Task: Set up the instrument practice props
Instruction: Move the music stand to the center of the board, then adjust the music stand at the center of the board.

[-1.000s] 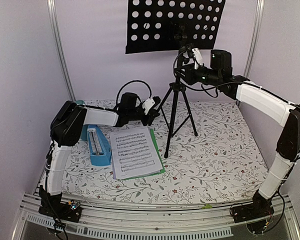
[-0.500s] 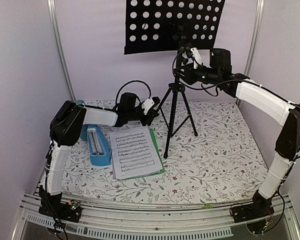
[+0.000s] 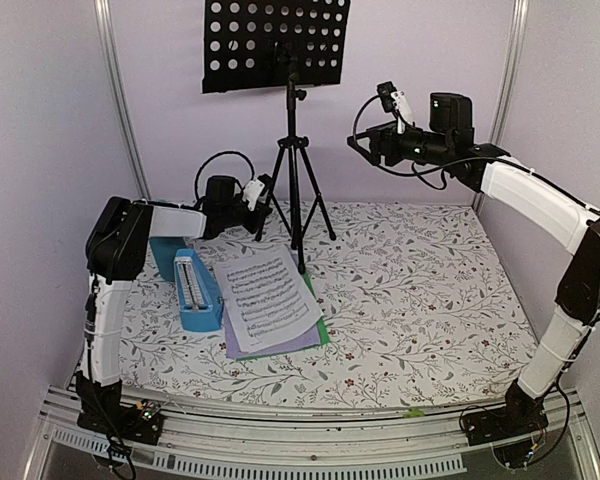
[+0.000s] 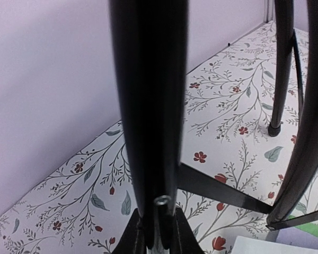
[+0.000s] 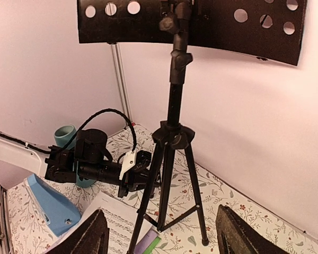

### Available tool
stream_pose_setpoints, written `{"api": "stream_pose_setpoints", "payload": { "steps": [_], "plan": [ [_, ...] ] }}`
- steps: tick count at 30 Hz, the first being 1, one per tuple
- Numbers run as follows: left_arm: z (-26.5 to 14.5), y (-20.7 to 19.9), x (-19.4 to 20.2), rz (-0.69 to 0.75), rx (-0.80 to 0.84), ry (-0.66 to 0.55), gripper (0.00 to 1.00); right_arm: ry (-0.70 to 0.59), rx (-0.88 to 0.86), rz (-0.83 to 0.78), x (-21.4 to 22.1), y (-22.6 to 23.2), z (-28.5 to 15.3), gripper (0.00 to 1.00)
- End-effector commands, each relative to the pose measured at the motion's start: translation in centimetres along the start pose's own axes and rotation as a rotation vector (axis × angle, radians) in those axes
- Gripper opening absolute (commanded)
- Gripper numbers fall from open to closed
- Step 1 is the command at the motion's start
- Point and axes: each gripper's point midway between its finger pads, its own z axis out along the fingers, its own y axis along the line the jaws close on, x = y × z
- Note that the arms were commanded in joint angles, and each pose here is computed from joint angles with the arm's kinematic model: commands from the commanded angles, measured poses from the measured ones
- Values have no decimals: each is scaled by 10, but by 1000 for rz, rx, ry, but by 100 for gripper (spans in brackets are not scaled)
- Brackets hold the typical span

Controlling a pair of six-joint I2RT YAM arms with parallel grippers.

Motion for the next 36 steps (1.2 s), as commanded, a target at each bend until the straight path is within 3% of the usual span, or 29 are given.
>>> {"api": "stream_pose_setpoints", "payload": {
  "steps": [1, 2, 3, 4, 11, 20, 30, 36],
  "plan": [
    [-2, 6, 48, -31, -39, 162, 0, -22, -31, -32, 0, 11, -15, 78],
    [-2, 5, 49, -30, -37, 163, 0, -24, -27, -42, 6, 10, -15, 81],
    [-2, 5, 48, -28, -37, 162, 0, -25, -19, -47, 13, 8, -13, 95],
    [-3, 5, 47, -27, -38, 159, 0, -21, -14, -51, 20, 7, -11, 100],
    [-4, 3, 44, 1, -53, 144, 0, -44, 2, -72, 52, -5, 8, 99],
    [-3, 2, 42, 19, -59, 137, 0, -50, -30, -42, 60, -5, 75, 97],
    [-2, -1, 42, 32, -57, 138, 0, -10, 128, 79, 100, 14, 146, 88],
    [-2, -1, 42, 32, -56, 136, 0, -14, 264, 144, 115, -8, 165, 80]
  ]
}}
